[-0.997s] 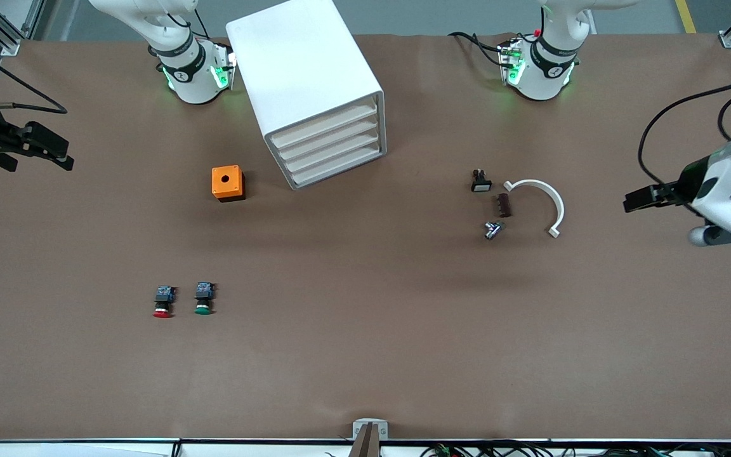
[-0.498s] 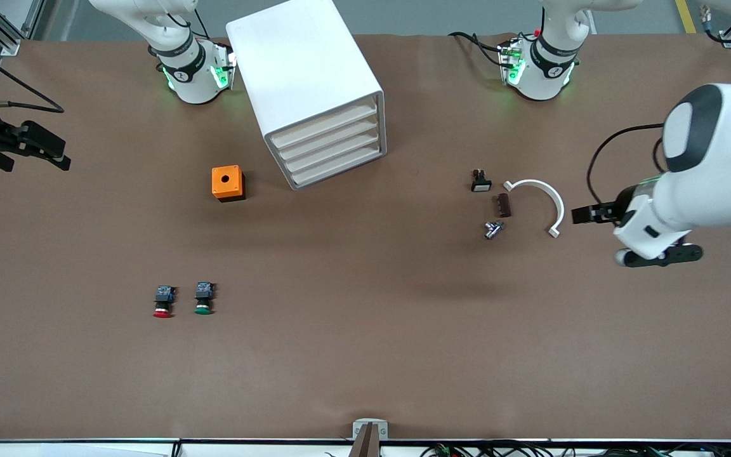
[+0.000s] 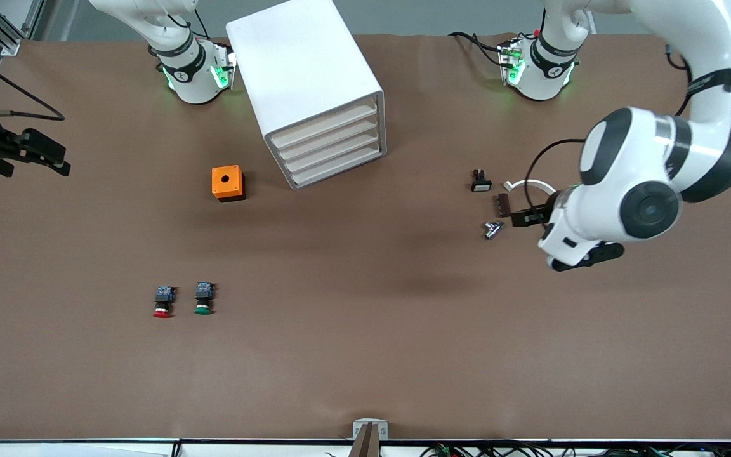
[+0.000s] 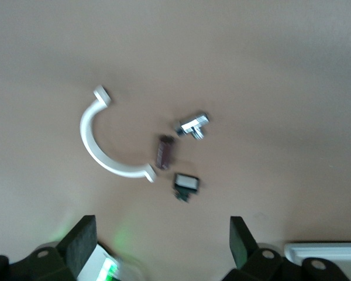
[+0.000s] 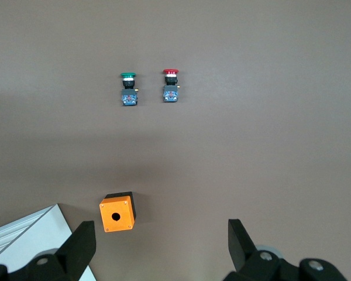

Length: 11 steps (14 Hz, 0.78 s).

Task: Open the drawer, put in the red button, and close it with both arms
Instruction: 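Reach the left gripper to the drawer while the right gripper reaches the red button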

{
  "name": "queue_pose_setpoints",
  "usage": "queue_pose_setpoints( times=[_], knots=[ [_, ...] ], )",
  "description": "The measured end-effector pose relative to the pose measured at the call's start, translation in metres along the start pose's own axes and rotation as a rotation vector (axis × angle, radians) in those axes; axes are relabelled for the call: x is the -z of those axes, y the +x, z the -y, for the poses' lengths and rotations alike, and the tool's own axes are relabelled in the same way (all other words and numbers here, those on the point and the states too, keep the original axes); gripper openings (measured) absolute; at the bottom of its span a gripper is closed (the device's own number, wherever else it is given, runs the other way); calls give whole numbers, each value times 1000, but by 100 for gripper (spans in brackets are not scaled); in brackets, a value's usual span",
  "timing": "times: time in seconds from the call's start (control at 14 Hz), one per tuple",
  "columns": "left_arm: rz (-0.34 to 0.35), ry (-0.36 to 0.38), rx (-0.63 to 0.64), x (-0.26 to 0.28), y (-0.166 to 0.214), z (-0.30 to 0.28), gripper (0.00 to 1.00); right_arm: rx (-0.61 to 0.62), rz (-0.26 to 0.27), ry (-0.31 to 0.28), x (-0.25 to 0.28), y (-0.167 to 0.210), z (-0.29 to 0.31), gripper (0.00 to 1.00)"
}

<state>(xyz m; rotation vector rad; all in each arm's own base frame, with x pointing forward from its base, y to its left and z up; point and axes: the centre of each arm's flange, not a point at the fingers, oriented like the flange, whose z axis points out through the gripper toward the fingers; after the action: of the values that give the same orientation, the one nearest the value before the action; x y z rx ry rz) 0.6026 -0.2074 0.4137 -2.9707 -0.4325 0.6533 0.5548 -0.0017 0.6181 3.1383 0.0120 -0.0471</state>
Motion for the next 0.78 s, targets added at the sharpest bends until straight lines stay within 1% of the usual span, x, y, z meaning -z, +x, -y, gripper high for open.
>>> queue_pose_setpoints(
  times=[0.14,0.28,0.36,0.5,0.78],
  knots=[
    [81,-22,101,-16,0,-22,100,-1,21,1,-19,13,-1,100],
    [173,-60,232,-34,2,-39,100,-5,62,2,-56,33,-4,100],
    [223,-77,309,-43,4,-46,100,-12,67,3,-75,45,-8,100],
    [304,-79,466,-61,7,-62,100,-20,68,4,-106,64,-14,100],
    [437,-86,677,-79,4,-101,100,-35,56,6,-156,91,-11,100]
  ],
)
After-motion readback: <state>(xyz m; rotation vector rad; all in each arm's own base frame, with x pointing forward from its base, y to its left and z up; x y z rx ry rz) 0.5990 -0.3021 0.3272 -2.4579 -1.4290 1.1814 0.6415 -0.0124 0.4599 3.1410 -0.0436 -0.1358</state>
